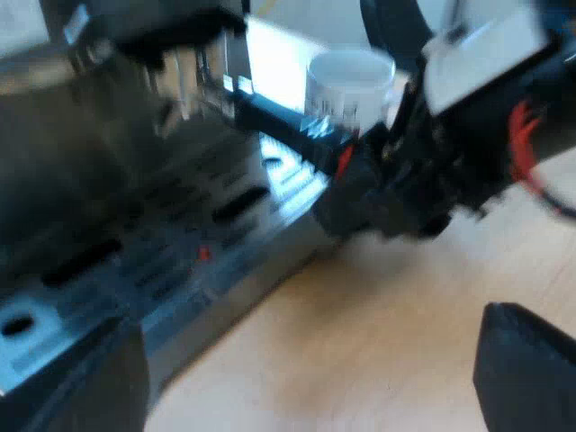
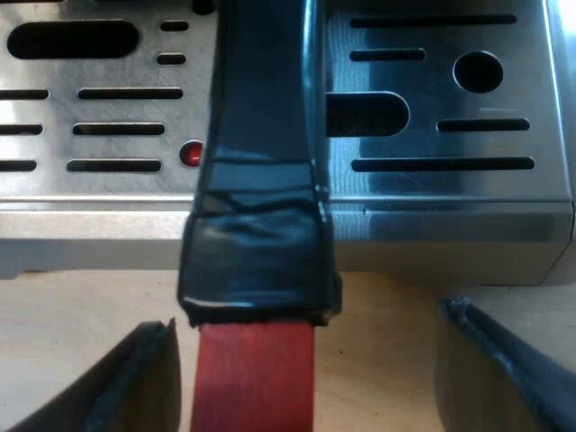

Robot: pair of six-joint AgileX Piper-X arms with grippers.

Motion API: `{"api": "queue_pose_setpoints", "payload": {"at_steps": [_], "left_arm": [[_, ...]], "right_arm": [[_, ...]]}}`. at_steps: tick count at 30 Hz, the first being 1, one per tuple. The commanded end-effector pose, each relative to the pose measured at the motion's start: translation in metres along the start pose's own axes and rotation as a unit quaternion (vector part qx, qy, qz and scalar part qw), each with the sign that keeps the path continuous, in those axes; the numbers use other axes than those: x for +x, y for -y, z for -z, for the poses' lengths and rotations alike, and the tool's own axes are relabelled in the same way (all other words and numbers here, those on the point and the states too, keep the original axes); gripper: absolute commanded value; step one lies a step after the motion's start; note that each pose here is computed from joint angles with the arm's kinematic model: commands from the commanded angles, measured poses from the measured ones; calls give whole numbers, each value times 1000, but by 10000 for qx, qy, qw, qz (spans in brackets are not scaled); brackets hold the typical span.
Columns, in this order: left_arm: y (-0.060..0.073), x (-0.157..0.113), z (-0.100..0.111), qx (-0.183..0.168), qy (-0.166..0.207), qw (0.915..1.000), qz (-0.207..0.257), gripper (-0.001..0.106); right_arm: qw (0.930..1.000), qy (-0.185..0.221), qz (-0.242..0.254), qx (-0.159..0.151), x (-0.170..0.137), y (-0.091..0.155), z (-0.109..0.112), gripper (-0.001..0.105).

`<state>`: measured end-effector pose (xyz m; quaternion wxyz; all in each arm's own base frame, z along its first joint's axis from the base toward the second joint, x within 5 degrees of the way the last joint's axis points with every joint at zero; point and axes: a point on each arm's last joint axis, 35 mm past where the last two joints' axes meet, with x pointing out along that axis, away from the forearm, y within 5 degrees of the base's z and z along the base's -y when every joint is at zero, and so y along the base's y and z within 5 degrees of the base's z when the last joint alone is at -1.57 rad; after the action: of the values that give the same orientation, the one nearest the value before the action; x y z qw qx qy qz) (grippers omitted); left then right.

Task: Grind coffee beans and then tamp

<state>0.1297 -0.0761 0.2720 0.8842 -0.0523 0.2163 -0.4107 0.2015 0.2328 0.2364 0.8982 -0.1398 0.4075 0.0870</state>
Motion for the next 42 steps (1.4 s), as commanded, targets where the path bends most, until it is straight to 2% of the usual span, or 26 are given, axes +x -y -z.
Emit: {"api": "queue_pose_setpoints", "payload": {"at_steps": [1,6,13,20,36,39,42], "left_arm": [[-3,8,0,6,-68,9999,130,86],[-6,14,2,86,-171,9997,129,86],[-6,15,3,107,-129,9998,133,86],[-6,15,3,106,-138,9996,228,86],[-6,15,3,106,-139,9995,246,86],[-6,15,3,106,-139,9995,246,86],[-6,15,3,106,-139,9995,246,86]], "right_arm": [[10000,10,-5,-13,-1,1,-1,60],[10000,10,-5,-13,-1,1,-1,60],[10000,10,-5,-22,-1,1,-1,60],[9997,176,-75,-140,-1,0,-5,60],[9998,101,-43,-186,-1,0,-3,60],[9998,102,-44,-185,-1,0,-3,53],[9998,102,-44,-185,-1,0,-3,37]]}}
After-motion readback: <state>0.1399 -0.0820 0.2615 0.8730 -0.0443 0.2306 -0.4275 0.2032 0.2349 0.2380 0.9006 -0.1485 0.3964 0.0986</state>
